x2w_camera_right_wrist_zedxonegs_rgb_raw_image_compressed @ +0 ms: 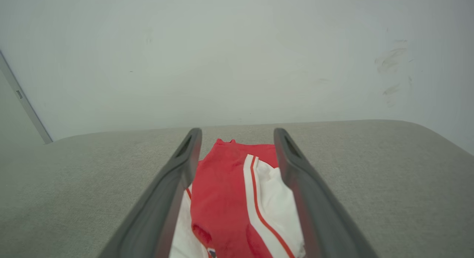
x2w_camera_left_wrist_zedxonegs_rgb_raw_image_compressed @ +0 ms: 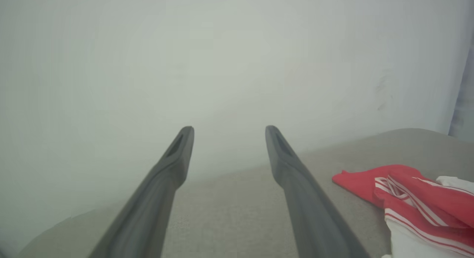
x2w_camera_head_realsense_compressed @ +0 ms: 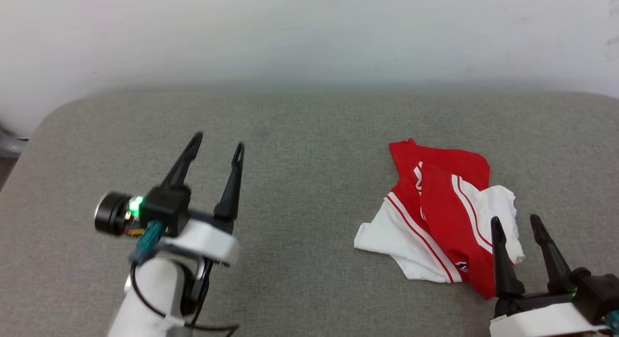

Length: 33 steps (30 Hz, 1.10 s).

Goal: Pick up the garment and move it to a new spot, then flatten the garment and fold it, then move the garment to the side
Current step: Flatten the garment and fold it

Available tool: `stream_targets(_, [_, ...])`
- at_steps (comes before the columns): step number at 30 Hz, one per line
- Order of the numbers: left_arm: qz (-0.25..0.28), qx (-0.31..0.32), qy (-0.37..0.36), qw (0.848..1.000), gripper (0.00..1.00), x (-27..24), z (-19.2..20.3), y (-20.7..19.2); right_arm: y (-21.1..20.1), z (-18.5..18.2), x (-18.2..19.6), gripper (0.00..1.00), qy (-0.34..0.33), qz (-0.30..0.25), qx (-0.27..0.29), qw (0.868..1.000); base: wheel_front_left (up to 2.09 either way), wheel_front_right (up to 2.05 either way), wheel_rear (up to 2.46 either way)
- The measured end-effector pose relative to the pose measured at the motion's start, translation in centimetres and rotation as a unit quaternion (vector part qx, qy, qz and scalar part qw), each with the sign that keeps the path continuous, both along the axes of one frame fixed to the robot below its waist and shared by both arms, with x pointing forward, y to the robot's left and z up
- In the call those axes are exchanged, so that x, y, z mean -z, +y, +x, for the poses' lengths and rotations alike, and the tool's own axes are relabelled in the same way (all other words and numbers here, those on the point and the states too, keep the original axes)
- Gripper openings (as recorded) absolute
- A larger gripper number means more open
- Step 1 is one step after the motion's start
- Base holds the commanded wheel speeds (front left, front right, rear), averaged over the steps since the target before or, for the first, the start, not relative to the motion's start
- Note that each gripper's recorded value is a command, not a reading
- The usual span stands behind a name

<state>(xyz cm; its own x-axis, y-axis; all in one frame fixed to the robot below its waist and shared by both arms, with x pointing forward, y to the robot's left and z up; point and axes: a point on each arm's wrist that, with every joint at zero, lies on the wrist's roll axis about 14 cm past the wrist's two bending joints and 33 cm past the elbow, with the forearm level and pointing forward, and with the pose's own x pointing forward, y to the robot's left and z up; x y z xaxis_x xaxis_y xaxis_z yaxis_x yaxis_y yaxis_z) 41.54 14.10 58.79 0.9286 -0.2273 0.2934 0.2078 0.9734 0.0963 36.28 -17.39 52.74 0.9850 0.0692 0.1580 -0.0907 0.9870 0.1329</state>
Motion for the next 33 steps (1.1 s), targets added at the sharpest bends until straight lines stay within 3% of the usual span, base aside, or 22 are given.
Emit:
stream_targets(8, [0.037, 0.106, -0.023, 0.993, 1.00, -3.2, 5.1, -6.1, -0.8, 1.2, 0.1, 1.00, 0.000, -0.002, 0.013, 1.000, 0.00, 0.00, 0.00])
stream_targets(17, [0.096, 0.253, 0.064, 0.961, 1.00, -2.2, 7.1, -14.7, -2.3, 1.7, 0.9, 1.00, 0.013, -0.005, 0.036, 0.999, 0.00, 0.00, 0.00])
stream_targets(24, [0.175, 0.328, 0.211, 0.904, 1.00, 3.2, 6.1, -18.7, -3.4, 1.9, 1.1, 1.00, 0.016, -0.008, 0.052, 0.998, 0.00, 0.00, 0.00])
stream_targets(33, [0.292, 0.367, 0.380, 0.797, 1.00, 11.4, 3.4, -19.0, -4.5, 2.5, 1.9, 1.00, 0.026, -0.006, 0.068, 0.997, 0.00, 0.00, 0.00])
